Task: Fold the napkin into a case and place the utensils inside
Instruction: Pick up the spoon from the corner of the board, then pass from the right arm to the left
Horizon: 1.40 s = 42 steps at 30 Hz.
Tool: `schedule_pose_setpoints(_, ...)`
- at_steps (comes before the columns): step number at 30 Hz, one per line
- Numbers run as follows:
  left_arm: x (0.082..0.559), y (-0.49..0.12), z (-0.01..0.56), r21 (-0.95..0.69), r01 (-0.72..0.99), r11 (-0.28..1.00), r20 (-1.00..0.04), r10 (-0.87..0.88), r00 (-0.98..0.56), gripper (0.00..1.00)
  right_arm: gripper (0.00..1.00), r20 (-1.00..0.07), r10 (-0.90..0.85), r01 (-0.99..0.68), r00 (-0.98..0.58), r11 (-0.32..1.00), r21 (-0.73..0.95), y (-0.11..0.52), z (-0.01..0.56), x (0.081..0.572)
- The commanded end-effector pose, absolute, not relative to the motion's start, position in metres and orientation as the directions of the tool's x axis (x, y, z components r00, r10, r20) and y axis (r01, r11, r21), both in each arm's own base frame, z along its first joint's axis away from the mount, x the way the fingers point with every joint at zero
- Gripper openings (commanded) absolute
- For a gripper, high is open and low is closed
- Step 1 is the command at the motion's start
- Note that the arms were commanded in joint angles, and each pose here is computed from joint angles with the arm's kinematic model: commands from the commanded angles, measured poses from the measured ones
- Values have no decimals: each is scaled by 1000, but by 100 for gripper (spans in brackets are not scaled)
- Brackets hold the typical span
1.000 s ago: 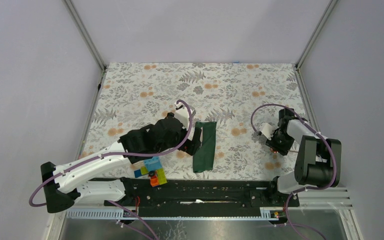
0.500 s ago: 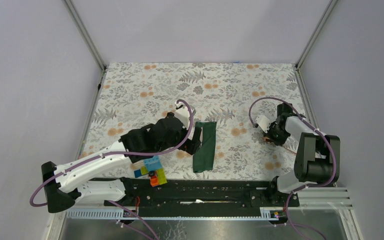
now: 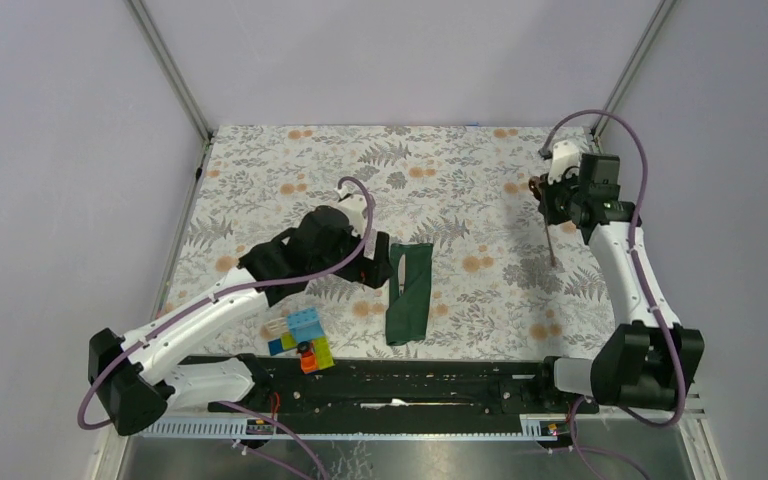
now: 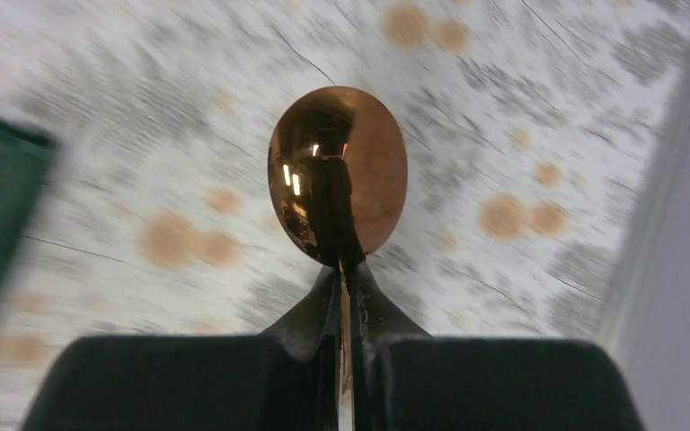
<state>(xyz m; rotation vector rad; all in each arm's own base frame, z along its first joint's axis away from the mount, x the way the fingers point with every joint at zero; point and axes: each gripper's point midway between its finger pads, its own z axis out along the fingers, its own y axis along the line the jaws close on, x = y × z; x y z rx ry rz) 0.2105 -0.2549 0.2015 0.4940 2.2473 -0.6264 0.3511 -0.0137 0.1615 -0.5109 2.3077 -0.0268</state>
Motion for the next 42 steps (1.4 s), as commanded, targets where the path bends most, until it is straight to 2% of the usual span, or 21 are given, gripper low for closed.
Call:
schedule_pose_setpoints(1, 207, -277, 230, -476, 593, 649, -737, 72, -671, 98, 0, -812, 97, -361, -575, 861, 358, 74, 237, 343)
schedule_pose_setpoints(4, 205, -282, 253, -566, 621, 542, -731, 20, -683, 98, 0, -729, 311, -428, -610, 644, 634, 123, 279, 330)
schedule_pose_setpoints(8, 209, -286, 279, -683, 622, 384, -697, -85, -712, 99, 0, -536, 378, -435, -755, 324, 840, 170, 305, 308)
schedule_pose_setpoints(10, 213, -289, 290, -742, 602, 294, -656, -135, -742, 99, 0, -452, 348, -424, -821, 158, 892, 195, 311, 289)
schedule_pose_setpoints(13, 220, -293, 311, -801, 581, 145, -599, -221, -770, 98, 0, -416, 277, -451, -866, -73, 890, 219, 333, 259)
schedule_pose_setpoints(16, 224, -295, 324, -829, 555, 73, -551, -284, -785, 96, 0, -388, 207, -431, -898, -240, 870, 234, 340, 233)
schedule_pose_setpoints(17, 224, -295, 327, -836, 546, 53, -534, -300, -790, 95, 0, -364, 159, -395, -918, -253, 883, 243, 334, 228)
schedule_pose_setpoints(20, 221, -294, 340, -823, 568, 13, -542, -320, -777, 95, 0, -388, 50, -386, -921, -275, 881, 267, 325, 209)
schedule_pose_setpoints(22, 222, -294, 340, -822, 569, 30, -548, -315, -774, 95, 0, -411, -11, -390, -912, -294, 873, 280, 327, 197)
schedule_pose_setpoints(25, 222, -292, 345, -810, 585, 38, -562, -331, -758, 96, 0, -438, -35, -406, -898, -317, 857, 285, 337, 190)
schedule_pose_setpoints(29, 211, -288, 369, -760, 648, -45, -590, -370, -718, 94, 0, -454, -65, -407, -889, -347, 845, 293, 346, 178)
schedule_pose_setpoints(33, 198, -281, 388, -710, 697, -107, -609, -404, -682, 78, 0, -453, -87, -395, -887, -364, 843, 300, 348, 169)
schedule_pose_setpoints(42, 185, -282, 393, -684, 717, -138, -628, -390, -674, 55, 0, -445, -83, -383, -892, -386, 839, 307, 353, 166)
